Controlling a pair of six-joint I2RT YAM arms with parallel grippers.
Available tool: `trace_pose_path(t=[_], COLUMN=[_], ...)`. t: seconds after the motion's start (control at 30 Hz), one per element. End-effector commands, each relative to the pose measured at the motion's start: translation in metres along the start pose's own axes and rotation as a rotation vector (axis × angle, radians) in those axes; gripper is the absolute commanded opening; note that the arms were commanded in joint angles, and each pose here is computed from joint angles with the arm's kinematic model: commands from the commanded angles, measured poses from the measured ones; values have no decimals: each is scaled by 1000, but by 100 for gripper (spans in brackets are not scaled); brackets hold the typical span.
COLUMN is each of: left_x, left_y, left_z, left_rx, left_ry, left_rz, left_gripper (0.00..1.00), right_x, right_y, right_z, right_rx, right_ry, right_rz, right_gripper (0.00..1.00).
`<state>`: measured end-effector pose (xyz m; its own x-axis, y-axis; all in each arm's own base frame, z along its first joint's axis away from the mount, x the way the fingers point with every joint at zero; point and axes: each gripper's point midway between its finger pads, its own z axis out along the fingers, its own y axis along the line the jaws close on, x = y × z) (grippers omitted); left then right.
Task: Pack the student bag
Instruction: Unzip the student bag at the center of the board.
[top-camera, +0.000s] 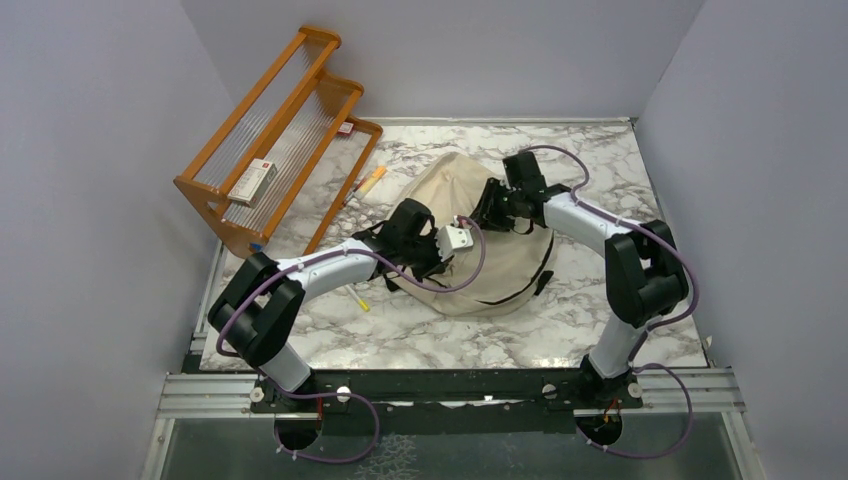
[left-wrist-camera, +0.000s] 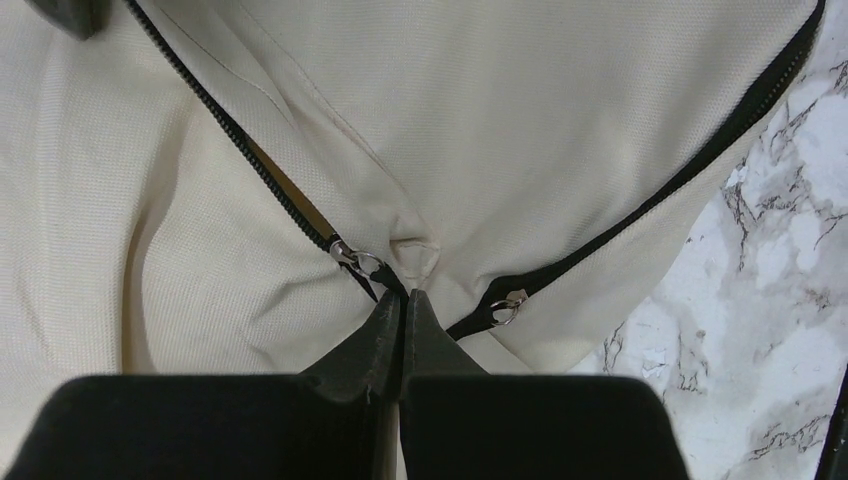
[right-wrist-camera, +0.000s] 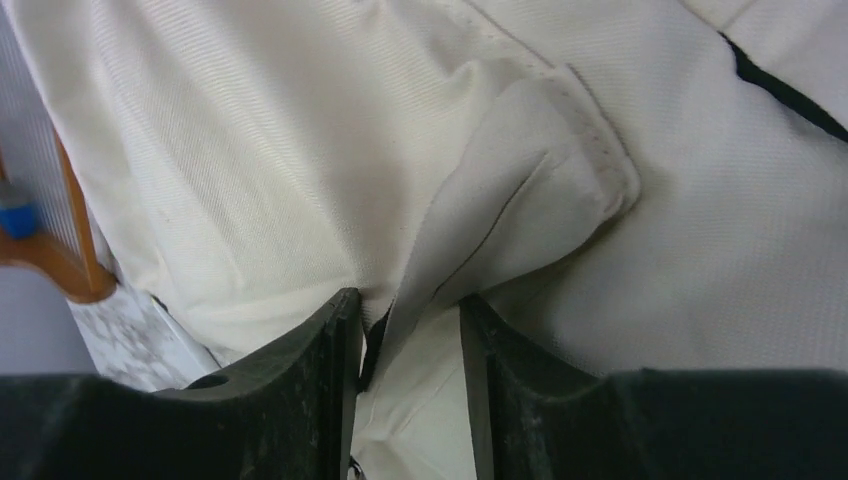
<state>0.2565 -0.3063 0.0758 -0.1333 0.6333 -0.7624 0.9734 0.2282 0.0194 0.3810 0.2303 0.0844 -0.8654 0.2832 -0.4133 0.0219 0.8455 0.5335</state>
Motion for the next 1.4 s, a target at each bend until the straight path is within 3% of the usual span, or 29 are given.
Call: trace_pose_path(t=[0.0,0.17,0.2,0.53,0.67,0.83,0.93,1.1,1.23,1.37], left_x=[-11,-1,1,29,41,33,17,-22,-47,-56], left_y=[-13,-8,-7,4,9,7,12,24,31,35], left_z=[-9,-13,-13,-21,-24,-23,-23,-28,-34,-39], left_rx=[43,13,10,-53,-73,-56,-86,-158,-186,-186], left_ry=[-18,34,45,173,227,194,135,-20,-138,-205], left_rz=[17,44,48,100,114,103,79,6,-60,-118], left_gripper=[0,0,0,0,0,0,4,26,43,47], right_x=[-16,-39,-45,-104,-110,-102,-95,-76,-55,-38], right_y=[-10,-1,1,13,14,16,17,9,5,13], right_z=[3,-6,-8,-26,-28,-26,-32,-43,-50,-55], right_rx=[86,89,89,26,0,-38,-57,-51,-60,-126], right_ry=[-60,-124,-135,-200,-185,-153,-153,-133,-91,-62], right_rz=[-26,-70,-82,-208,-237,-252,-257,-246,-213,-149], right_gripper=[31,2,1,1,0,1,9,36,50,58])
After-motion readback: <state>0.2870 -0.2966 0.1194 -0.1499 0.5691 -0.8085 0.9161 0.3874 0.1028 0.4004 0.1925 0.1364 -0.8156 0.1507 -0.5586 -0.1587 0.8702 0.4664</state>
